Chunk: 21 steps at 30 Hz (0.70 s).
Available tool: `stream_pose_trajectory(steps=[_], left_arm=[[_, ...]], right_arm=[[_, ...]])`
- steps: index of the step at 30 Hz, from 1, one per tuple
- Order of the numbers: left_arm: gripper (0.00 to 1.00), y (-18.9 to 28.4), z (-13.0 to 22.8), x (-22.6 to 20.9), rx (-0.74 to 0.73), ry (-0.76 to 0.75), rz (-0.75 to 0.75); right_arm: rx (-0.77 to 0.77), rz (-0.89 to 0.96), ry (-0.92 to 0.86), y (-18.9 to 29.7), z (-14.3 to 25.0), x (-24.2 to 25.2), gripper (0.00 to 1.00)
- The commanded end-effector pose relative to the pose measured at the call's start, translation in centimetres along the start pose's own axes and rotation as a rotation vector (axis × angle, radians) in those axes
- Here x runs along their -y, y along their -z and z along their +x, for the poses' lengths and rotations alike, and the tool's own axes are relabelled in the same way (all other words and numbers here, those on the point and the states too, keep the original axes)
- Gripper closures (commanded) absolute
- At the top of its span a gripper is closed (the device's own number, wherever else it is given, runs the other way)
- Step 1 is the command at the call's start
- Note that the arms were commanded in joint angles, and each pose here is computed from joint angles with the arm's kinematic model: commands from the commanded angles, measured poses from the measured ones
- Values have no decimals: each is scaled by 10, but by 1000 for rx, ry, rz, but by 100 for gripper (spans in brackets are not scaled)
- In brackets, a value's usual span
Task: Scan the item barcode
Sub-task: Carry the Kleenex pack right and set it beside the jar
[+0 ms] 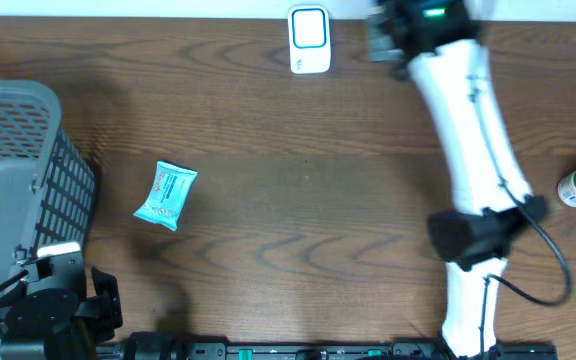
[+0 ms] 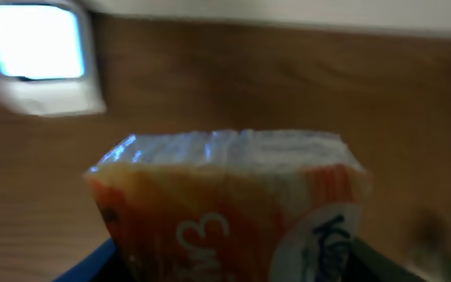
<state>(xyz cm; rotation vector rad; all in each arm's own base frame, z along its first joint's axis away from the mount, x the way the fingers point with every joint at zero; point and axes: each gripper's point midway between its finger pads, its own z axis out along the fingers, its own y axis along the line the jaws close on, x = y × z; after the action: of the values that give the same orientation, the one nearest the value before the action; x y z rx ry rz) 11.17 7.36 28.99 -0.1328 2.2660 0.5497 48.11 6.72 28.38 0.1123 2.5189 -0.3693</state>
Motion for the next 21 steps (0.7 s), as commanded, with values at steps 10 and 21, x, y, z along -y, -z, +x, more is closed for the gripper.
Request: stream_pose_trajectory(steps=[10,21], left_arm=[[17,2,-1,-4,7,-9,-17],[17,2,-1,-4,7,-9,-17]], right_arm=[[-384,580,-622,-121,120,309,36],[-341,272,-839,-168,144,347,42]])
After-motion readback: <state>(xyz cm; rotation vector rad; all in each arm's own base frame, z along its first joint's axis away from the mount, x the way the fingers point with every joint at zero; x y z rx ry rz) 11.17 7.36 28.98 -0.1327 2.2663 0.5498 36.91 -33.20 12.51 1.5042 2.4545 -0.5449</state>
